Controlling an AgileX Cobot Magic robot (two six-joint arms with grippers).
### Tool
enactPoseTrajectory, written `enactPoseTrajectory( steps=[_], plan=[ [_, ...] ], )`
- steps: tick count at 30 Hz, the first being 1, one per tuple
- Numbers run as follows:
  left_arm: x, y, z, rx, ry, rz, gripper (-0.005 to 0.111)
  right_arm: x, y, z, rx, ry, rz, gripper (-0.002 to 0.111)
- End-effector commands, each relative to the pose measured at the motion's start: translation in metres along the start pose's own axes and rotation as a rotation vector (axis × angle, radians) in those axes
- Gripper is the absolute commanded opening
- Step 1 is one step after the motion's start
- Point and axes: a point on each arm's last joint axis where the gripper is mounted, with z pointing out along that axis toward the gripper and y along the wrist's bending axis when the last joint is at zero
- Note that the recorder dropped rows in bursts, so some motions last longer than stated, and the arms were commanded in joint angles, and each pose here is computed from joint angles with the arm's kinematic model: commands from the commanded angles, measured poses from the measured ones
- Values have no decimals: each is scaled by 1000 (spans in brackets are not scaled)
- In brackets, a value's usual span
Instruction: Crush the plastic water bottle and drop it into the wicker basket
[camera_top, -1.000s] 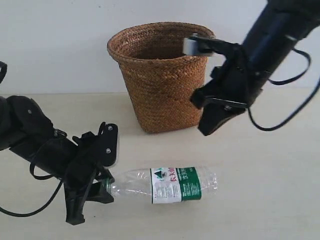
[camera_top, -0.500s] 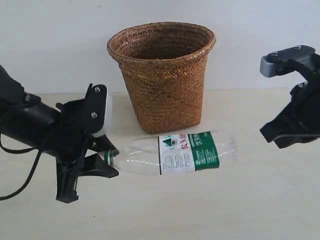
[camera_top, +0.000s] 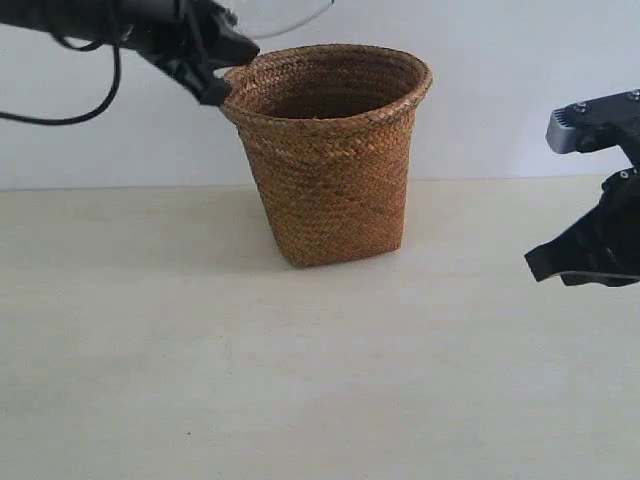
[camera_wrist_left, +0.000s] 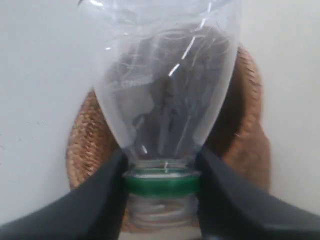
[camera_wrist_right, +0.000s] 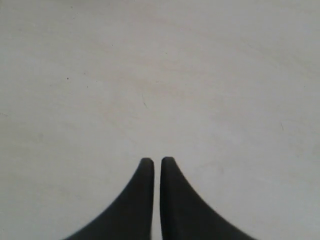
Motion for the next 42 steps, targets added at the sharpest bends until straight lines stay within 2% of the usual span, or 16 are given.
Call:
enactPoseTrajectory(
  steps=[1,2,4,6,9,12,17,20,23,32,36,40,42],
  plan=[
    [1,15,45,-1,-22,-43,84,-1,0,0,0,-47,19,0],
    [0,18,51,-15,-28,-39,94,-1,0,0,-3,-47,24,0],
    [-1,22,57,-21,-35,-54,96,0,1,0,-7,-36,26,0],
    [-2,24,58,-34,-41,-52,91,1,1,0,-11,-20,19,0],
    [-5,26,54,-49,-49,-52,78,0,1,0,-12,-29,17,0],
    [-8,24,47,-20,-26,-24,56,-4,1,0,-4,-72,16,0],
    [0,14,33,118,151,34,5,-18,-4,-2,44,-221,-5,0],
    [6,12,25,145,255,-46,4,-27,-7,-5,83,-324,-42,0],
    [8,13,12,161,333,-156,4,-30,-8,-8,92,-319,-69,0],
    [32,18,-37,178,716,-432,4,-20,-46,-37,110,3,35,0],
    [34,26,-56,116,721,-505,4,-9,-61,-47,143,51,101,0],
    [37,17,-81,97,745,-510,4,3,-68,-56,186,26,147,0],
    [39,9,-96,80,765,-517,4,8,-66,-64,217,-42,154,0]
  ],
)
